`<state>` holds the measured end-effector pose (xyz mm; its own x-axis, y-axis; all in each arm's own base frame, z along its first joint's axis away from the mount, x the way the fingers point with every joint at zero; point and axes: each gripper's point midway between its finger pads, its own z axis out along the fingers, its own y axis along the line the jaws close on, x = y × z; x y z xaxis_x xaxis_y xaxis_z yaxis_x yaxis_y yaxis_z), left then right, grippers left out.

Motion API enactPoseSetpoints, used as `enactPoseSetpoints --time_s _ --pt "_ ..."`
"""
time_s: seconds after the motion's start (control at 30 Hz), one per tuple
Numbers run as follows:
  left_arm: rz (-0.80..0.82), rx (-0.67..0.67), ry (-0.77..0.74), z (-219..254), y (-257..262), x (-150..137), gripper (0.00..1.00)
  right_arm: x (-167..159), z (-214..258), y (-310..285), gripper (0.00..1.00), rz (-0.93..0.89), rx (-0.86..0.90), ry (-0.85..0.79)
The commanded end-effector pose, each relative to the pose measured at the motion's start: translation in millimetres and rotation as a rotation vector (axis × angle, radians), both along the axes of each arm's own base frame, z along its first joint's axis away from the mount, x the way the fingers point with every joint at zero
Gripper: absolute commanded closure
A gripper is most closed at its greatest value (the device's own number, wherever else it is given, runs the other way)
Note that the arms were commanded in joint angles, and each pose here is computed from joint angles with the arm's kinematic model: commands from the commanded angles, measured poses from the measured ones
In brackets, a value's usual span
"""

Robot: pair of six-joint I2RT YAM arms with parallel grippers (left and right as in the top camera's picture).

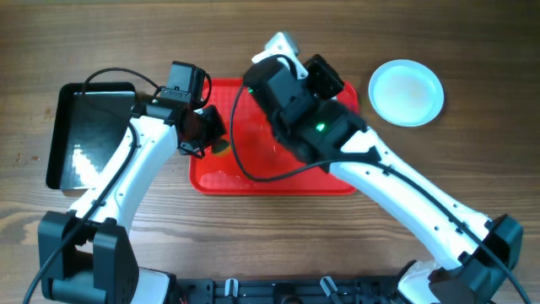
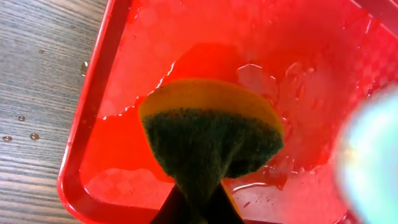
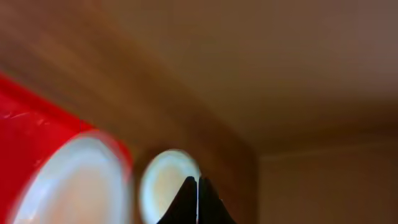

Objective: Clean dirty plates on tray and stack at the side
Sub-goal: 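Carry the last plate with the right gripper onto the right-side stack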

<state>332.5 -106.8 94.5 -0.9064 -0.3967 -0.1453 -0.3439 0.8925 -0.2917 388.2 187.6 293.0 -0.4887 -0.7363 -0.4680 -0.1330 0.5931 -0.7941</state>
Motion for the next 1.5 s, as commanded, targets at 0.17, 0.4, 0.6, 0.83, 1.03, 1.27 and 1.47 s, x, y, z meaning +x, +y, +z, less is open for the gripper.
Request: enactPoseSetpoints --time_s 0.17,0.4,0.6,0.83,1.03,1.27,1.47 --pt "-0.006 -0.013 0.015 -5 -4 -2 0.95 -6 3 9 0.96 -0.026 0.134 -0.041" --pt "-0.006 -0.013 0.014 -5 -4 -2 0.95 -11 -90 -95 0.43 -0.502 0.749 0.345" --pt "-0.006 -0.015 0.004 -4 -4 0 0.95 -68 -125 -259 0.00 -1.115 0.926 0.314" --pt "-0.006 -0.018 -0.005 -3 -5 3 0.95 -143 -209 -280 0.07 -1.168 1.347 0.378" --pt "-0.006 -0.018 -0.007 -3 -5 3 0.94 -189 -284 -261 0.22 -1.429 1.425 0.362" --pt "-0.006 -0.019 -0.012 -3 -5 4 0.94 -195 -297 -264 0.58 -1.508 1.433 0.299" --pt "-0.006 -0.019 -0.012 -3 -5 4 0.93 -197 -314 -254 0.96 -1.474 1.439 0.397"
